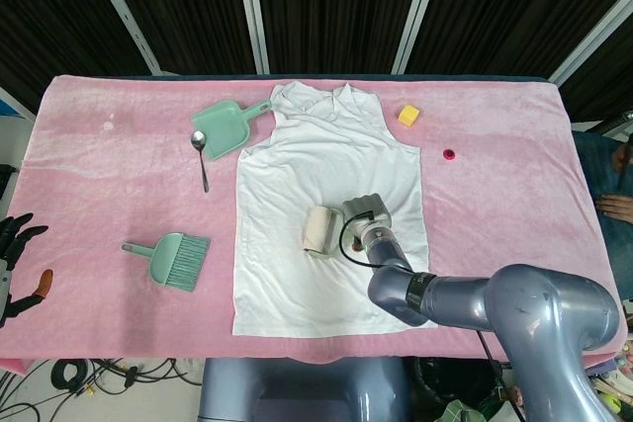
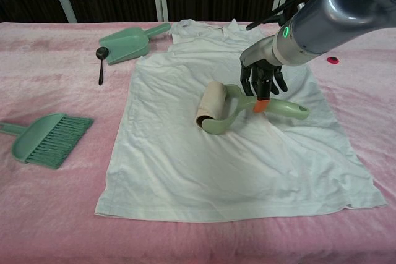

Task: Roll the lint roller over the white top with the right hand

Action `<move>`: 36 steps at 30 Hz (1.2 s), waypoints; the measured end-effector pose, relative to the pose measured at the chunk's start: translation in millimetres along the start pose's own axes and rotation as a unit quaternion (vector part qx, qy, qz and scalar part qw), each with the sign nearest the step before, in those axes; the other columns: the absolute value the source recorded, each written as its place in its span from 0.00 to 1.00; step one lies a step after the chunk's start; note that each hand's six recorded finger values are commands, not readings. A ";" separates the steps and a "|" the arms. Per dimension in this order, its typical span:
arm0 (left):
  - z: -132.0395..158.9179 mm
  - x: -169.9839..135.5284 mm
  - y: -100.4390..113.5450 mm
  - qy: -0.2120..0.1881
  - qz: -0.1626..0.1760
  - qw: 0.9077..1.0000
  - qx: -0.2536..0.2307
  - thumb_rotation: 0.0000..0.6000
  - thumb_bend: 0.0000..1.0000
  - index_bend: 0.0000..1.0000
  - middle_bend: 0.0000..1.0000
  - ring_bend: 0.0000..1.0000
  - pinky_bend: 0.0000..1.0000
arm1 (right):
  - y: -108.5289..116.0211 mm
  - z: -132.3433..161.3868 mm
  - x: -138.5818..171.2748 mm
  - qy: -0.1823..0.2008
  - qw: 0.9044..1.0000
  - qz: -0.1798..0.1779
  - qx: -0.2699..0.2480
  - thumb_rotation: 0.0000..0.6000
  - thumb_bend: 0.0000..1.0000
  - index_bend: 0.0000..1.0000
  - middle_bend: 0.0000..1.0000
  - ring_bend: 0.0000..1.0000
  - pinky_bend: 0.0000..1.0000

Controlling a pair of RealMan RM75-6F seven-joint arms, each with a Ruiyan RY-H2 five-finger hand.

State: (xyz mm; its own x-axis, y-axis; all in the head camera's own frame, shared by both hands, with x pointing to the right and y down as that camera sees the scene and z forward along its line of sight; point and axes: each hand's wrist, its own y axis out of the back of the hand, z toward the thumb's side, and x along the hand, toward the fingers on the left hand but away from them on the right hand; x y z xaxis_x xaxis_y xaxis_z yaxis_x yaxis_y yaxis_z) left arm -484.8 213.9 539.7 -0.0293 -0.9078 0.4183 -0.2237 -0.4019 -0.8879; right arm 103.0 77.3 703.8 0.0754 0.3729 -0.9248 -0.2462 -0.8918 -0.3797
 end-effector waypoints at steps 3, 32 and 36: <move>-0.6 0.0 0.3 0.001 0.000 1.000 0.000 1.00 0.43 0.19 0.08 0.00 0.01 | 1.5 2.2 -0.4 0.000 1.000 0.000 0.000 1.00 0.74 0.71 0.64 0.63 0.56; -1.5 -1.8 1.6 0.002 0.003 1.000 0.002 1.00 0.43 0.19 0.08 0.00 0.01 | -10.1 -93.8 32.6 -0.103 0.993 0.050 0.030 1.00 0.74 0.71 0.64 0.63 0.56; -1.5 -2.0 1.6 0.002 0.003 1.000 0.002 1.00 0.43 0.19 0.08 0.00 0.01 | -16.7 -112.3 39.1 -0.119 0.991 0.061 0.030 1.00 0.74 0.71 0.64 0.63 0.56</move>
State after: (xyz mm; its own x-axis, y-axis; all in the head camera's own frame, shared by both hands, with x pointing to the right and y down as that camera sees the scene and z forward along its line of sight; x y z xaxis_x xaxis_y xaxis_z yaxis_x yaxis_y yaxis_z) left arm -486.5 215.3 537.7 -0.0342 -0.9100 0.4131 -0.2201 -0.3963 -0.8913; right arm 218.6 78.0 671.3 -0.1865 0.3187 -0.9293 -0.2964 -0.9201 -0.2560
